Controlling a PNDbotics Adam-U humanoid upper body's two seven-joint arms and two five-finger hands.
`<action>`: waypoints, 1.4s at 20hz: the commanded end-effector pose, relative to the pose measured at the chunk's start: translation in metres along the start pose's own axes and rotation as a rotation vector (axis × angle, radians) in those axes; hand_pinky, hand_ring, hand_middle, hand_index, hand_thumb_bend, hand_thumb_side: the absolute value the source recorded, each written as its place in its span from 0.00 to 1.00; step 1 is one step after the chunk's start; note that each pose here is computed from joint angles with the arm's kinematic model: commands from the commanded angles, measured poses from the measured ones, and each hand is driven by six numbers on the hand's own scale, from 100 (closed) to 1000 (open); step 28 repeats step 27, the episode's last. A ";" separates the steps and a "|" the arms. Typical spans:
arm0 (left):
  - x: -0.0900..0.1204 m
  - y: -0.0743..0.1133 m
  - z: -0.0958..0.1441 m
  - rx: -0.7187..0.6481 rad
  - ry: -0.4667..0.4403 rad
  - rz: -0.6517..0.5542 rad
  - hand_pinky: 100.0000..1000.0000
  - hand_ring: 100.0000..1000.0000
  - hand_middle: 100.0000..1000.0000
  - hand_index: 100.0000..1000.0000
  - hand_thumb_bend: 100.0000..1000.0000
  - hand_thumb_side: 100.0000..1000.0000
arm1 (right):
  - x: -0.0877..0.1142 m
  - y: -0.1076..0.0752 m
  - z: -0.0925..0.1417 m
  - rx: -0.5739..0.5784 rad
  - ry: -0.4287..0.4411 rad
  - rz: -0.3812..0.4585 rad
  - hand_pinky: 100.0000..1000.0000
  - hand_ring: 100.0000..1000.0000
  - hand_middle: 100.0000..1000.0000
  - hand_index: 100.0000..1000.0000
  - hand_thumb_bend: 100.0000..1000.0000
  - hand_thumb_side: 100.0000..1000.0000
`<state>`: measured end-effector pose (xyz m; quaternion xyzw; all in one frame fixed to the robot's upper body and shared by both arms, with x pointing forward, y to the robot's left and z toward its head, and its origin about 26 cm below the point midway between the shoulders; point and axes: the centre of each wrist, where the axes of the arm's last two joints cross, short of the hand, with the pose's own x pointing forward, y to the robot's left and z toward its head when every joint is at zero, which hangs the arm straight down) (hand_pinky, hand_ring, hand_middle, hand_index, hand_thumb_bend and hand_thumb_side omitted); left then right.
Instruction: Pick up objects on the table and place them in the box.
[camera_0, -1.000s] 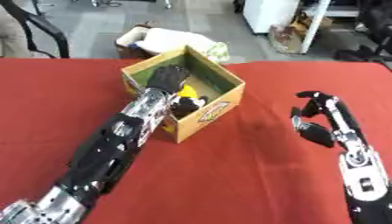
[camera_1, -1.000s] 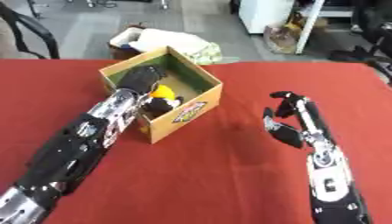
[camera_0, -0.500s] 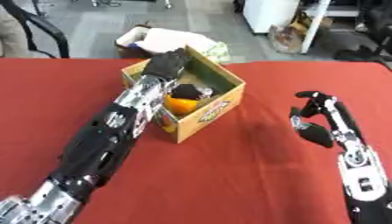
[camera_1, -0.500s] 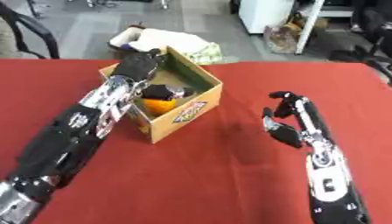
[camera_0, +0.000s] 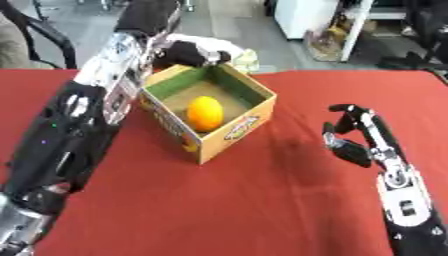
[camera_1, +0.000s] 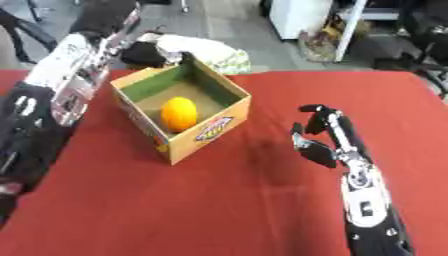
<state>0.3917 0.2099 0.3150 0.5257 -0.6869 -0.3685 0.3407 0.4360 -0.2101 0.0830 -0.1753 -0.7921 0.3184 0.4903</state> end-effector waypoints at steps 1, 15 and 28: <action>-0.010 0.043 0.020 0.132 -0.018 0.084 0.79 0.84 0.88 0.93 0.43 0.50 | 0.003 -0.018 -0.004 -0.034 -0.018 0.029 0.54 0.53 0.33 0.76 0.00 0.11; -0.051 -0.002 0.119 0.224 0.135 0.637 0.61 0.67 0.71 0.82 0.00 0.81 | 0.003 -0.023 -0.004 -0.052 -0.014 0.028 0.54 0.53 0.33 0.76 0.00 0.11; -0.059 -0.039 0.152 0.215 0.251 0.809 0.58 0.63 0.69 0.81 0.00 0.90 | 0.003 -0.022 -0.005 -0.061 -0.011 0.023 0.54 0.53 0.33 0.76 0.00 0.11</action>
